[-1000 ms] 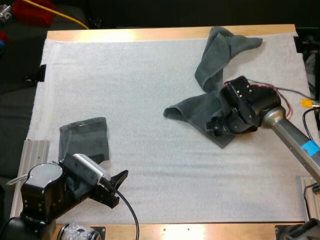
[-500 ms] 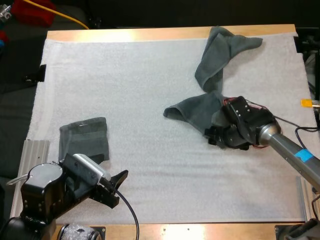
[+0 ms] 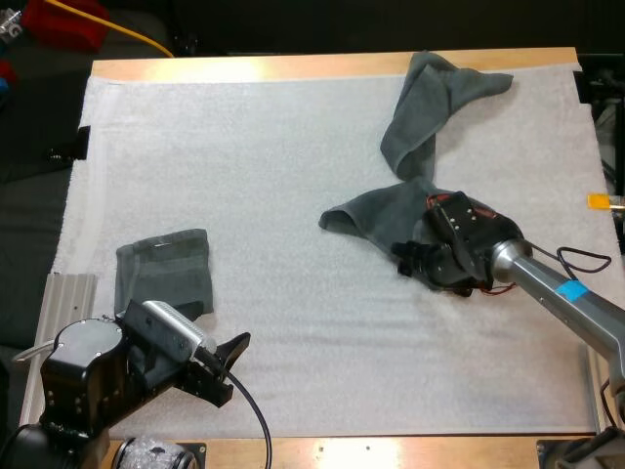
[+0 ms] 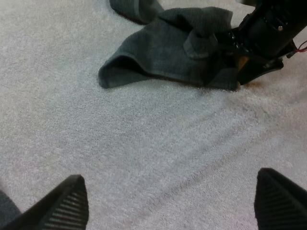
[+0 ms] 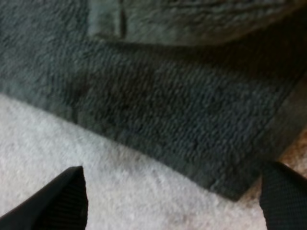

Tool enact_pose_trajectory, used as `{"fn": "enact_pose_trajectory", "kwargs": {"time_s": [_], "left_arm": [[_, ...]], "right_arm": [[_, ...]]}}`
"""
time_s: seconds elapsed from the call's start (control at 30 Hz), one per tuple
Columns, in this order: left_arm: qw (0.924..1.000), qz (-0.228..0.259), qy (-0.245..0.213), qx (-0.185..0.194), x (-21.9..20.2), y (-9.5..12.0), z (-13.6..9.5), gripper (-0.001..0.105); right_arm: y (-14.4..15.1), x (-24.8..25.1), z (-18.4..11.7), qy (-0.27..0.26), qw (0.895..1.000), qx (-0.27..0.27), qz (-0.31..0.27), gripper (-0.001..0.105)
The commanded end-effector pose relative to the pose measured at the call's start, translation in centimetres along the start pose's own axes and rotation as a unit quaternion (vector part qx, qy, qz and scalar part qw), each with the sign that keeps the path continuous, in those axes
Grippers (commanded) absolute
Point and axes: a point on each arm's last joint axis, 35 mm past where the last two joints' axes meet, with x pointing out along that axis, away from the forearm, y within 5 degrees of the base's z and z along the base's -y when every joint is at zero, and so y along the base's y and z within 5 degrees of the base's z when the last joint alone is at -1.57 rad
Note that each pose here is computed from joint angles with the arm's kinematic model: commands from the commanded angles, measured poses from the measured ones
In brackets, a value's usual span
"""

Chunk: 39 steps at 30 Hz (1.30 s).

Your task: Pick towel from pile, fold and stack

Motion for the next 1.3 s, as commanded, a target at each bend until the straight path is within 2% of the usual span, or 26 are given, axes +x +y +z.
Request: {"fn": "enact_pose_trajectory", "kwargs": {"time_s": [0.0, 0.2, 0.43, 0.67, 0.93, 0.97, 1.27], "left_arm": [[1.0000, -0.005, 0.000, -0.003, -0.1, -0.1, 0.1, 0.069], [1.0000, -0.005, 0.000, -0.003, -0.1, -0.1, 0.1, 0.069], [1.0000, -0.005, 0.000, -0.003, -0.1, -0.1, 0.1, 0.069], [1.0000, -0.005, 0.000, -0.003, -0.1, -0.1, 0.1, 0.069], [1.0000, -0.005, 0.000, -0.003, -0.1, -0.1, 0.1, 0.069], [1.0000, -0.005, 0.000, -0.003, -0.1, -0.1, 0.1, 0.069], [1.0000, -0.005, -0.002, -0.002, -0.1, -0.1, 0.1, 0.069]], "right_arm": [[-0.2, 0.0, 0.2, -0.007, 1.000, 0.008, -0.007, 0.071], [-0.4, 0.0, 0.2, -0.020, 0.999, 0.016, -0.031, 0.071], [-0.6, 1.1, -0.1, -0.002, 0.999, 0.020, -0.035, 0.070], [-0.6, 1.1, 0.0, -0.005, 0.999, 0.020, -0.035, 0.032], [-0.4, 0.9, -0.1, 0.000, 1.000, 0.005, -0.020, 0.002], [-0.2, 0.7, -0.1, 0.001, 1.000, -0.002, -0.014, 0.000], [2.6, -1.8, -1.5, -0.020, 0.995, -0.094, 0.028, 0.000]]}}
